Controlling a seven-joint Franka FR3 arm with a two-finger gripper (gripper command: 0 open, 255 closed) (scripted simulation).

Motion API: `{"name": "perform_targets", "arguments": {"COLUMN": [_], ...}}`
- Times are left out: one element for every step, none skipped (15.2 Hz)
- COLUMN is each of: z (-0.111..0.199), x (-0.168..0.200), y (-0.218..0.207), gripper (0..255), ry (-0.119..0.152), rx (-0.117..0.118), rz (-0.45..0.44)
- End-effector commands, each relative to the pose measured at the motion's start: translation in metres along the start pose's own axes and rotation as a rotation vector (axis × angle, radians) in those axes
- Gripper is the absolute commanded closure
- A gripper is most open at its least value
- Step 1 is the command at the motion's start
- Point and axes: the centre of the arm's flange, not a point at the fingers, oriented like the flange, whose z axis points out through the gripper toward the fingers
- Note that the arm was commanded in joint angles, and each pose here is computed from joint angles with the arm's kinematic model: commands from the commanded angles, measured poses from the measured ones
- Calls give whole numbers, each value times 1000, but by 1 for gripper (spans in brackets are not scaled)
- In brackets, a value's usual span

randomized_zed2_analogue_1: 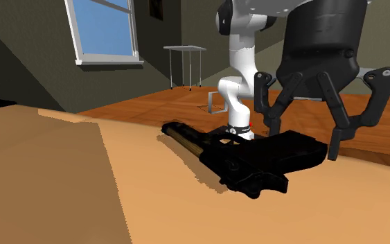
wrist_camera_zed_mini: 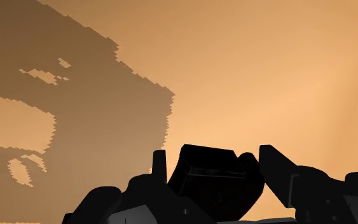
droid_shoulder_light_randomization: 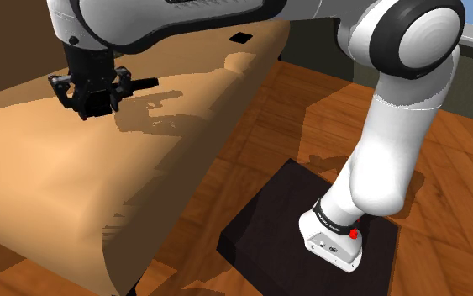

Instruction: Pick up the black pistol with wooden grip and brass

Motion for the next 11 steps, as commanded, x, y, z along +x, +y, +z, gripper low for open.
{"name": "perform_targets", "arguments": {"z": [-10, -15, -20, -26, -31, -36, -41, -46, -52, -52, -52], "x": [2, 3, 4, 4, 5, 6, 7, 8, 9, 9, 9], "y": [0, -1, -1, -1, -2, -2, -2, -3, -3, -3, -3], "gripper": [255, 255, 255, 255, 255, 255, 255, 255, 255, 255, 255], "ry": [0, 0, 0, 0, 0, 0, 0, 0, 0, 0, 0], "rx": [0, 0, 0, 0, 0, 0, 0, 0, 0, 0, 0], "rz": [0, 0, 0, 0, 0, 0, 0, 0, 0, 0, 0]}}
